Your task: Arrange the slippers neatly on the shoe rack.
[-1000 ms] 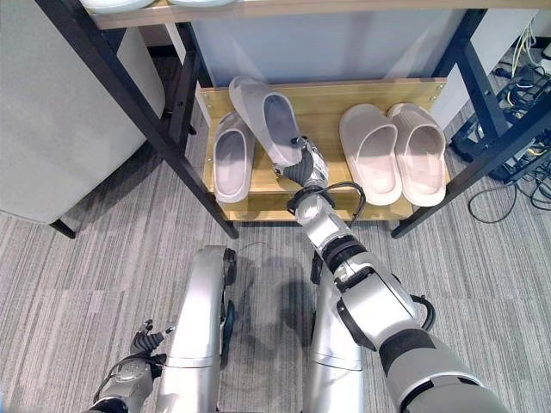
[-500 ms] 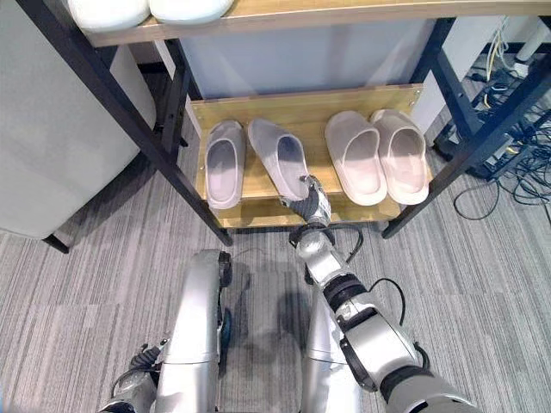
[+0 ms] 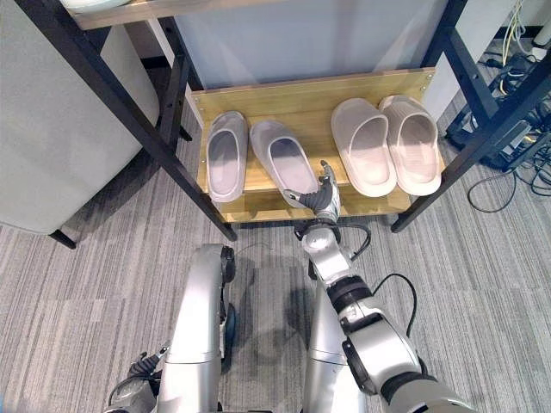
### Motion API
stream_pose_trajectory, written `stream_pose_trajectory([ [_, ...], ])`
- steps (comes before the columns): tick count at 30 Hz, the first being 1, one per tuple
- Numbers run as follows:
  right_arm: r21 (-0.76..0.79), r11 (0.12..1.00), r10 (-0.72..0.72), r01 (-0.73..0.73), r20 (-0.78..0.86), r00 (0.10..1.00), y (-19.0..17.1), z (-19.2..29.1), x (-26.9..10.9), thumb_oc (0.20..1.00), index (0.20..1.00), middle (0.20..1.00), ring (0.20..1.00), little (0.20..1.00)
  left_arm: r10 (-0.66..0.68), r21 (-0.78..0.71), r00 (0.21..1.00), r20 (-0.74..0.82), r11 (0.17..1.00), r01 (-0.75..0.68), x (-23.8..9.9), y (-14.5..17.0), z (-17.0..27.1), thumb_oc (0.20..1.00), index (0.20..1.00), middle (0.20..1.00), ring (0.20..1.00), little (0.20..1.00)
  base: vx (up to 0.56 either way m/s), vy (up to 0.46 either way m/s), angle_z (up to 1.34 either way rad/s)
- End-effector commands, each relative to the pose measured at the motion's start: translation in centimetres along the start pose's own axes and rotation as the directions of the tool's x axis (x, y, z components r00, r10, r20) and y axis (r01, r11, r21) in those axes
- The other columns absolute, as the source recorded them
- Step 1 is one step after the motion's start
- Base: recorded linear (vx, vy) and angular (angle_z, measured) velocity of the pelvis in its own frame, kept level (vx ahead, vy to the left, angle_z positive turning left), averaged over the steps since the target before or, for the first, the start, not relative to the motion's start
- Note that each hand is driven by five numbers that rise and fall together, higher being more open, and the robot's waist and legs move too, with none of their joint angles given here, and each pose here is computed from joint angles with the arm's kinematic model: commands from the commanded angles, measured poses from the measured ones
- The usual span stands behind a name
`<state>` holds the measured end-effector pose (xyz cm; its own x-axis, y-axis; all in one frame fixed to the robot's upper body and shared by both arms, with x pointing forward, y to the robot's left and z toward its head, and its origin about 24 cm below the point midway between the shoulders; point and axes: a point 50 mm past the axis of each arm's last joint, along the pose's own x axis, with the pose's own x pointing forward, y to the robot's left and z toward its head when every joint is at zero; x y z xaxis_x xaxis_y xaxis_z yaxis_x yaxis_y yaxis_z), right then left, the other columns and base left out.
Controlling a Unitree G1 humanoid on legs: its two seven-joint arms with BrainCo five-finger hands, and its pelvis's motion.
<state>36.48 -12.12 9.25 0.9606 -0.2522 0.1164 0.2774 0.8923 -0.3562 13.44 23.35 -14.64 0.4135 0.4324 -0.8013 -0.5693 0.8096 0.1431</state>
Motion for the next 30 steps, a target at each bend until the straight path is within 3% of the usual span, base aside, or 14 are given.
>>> stream_pose_trajectory([
  [1, 0.211, 0.977, 0.002, -0.039, 0.173, 0.985, 0.6, 3.9, -1.3, 1.0, 1.0, 1.0, 1.0, 1.0, 0.024, 0.062, 0.999, -0.033, 0.998, -0.022, -0.6, 0.6, -2.4, 1.0, 1.0, 1.0, 1.0, 1.0, 0.0, 0.0, 0.0],
  [5, 0.341, 0.935, 0.038, -0.095, 0.172, 0.984, 1.1, 3.7, -2.9, 1.0, 1.0, 1.0, 1.0, 1.0, 0.036, 0.091, 0.999, -0.029, 0.995, -0.033, -0.7, 0.5, -2.5, 1.0, 1.0, 1.0, 1.0, 1.0, 0.0, 0.002, -0.01],
  [30, 0.413, 0.869, 0.197, -0.273, 0.218, 0.956, 4.2, 5.7, -4.2, 1.0, 1.0, 1.0, 1.0, 1.0, 0.086, 0.1, 0.996, -0.021, 0.991, -0.084, -0.5, 1.3, -2.1, 1.0, 1.0, 1.0, 1.0, 1.0, 0.0, 0.0, 0.0],
])
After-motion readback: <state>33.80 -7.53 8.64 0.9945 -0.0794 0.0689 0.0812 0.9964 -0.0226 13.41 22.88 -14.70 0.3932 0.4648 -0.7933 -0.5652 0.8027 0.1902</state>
